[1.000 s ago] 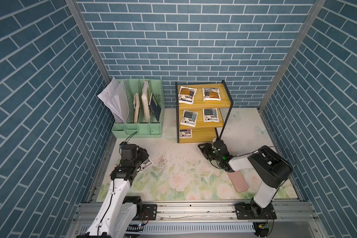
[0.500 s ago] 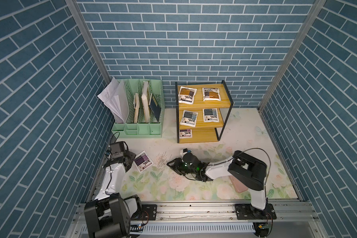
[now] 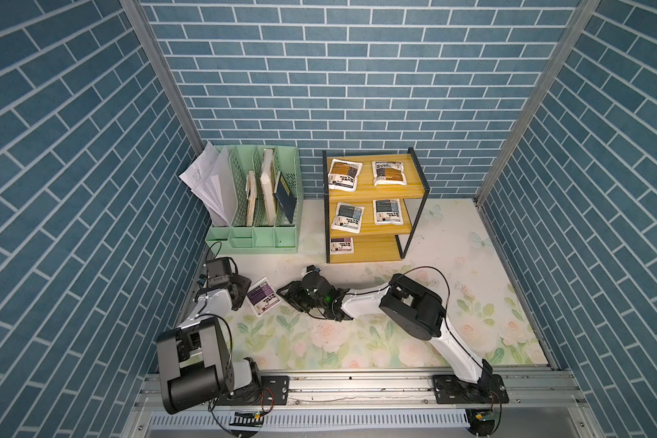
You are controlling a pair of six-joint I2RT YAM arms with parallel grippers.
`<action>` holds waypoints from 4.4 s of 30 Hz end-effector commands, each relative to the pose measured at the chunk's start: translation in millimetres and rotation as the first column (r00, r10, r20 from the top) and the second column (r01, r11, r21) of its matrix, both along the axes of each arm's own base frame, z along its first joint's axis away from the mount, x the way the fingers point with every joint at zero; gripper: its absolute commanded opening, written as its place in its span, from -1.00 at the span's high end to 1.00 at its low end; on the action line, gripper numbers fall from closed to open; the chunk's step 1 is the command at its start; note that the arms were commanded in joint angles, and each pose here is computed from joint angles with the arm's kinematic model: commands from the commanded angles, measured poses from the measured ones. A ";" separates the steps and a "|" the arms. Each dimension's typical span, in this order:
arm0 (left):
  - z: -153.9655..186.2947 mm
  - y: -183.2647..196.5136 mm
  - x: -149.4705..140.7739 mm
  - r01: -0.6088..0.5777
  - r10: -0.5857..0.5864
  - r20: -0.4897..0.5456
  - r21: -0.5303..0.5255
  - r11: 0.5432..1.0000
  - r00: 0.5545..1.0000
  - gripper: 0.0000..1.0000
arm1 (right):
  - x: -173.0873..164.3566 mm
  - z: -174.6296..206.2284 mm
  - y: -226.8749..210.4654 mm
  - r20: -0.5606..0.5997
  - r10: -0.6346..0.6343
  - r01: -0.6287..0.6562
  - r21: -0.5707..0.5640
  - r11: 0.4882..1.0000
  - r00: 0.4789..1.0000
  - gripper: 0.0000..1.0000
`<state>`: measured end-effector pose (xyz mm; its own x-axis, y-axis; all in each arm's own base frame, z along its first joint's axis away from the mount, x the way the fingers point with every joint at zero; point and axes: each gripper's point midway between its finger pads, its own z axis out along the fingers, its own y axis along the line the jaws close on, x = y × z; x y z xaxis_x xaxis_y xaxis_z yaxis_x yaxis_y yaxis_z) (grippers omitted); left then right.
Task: Place the bagged coffee beans on the shelf by color
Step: Pick up the coffee beans at the center of the board, then place the coffee beans on the shelf.
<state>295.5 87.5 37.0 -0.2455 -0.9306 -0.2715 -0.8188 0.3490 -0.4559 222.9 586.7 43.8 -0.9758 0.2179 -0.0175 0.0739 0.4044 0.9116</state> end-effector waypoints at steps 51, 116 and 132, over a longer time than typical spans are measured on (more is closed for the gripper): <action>-29.3 -38.3 -22.8 0.186 -0.186 -0.016 -0.003 0.983 0.982 0.31 | -18.1 -15.1 27.7 -0.166 -0.120 0.128 0.035 0.991 0.979 0.13; 116.8 -13.6 -11.8 0.190 -0.255 0.180 0.313 0.930 0.950 0.22 | 142.4 69.1 -331.4 0.327 -0.539 0.550 0.067 0.832 0.776 1.00; 109.3 -20.1 -13.0 0.214 -0.273 0.159 0.314 0.925 0.949 0.22 | 183.6 39.8 -315.6 0.382 -0.564 0.622 -0.038 0.782 0.732 0.98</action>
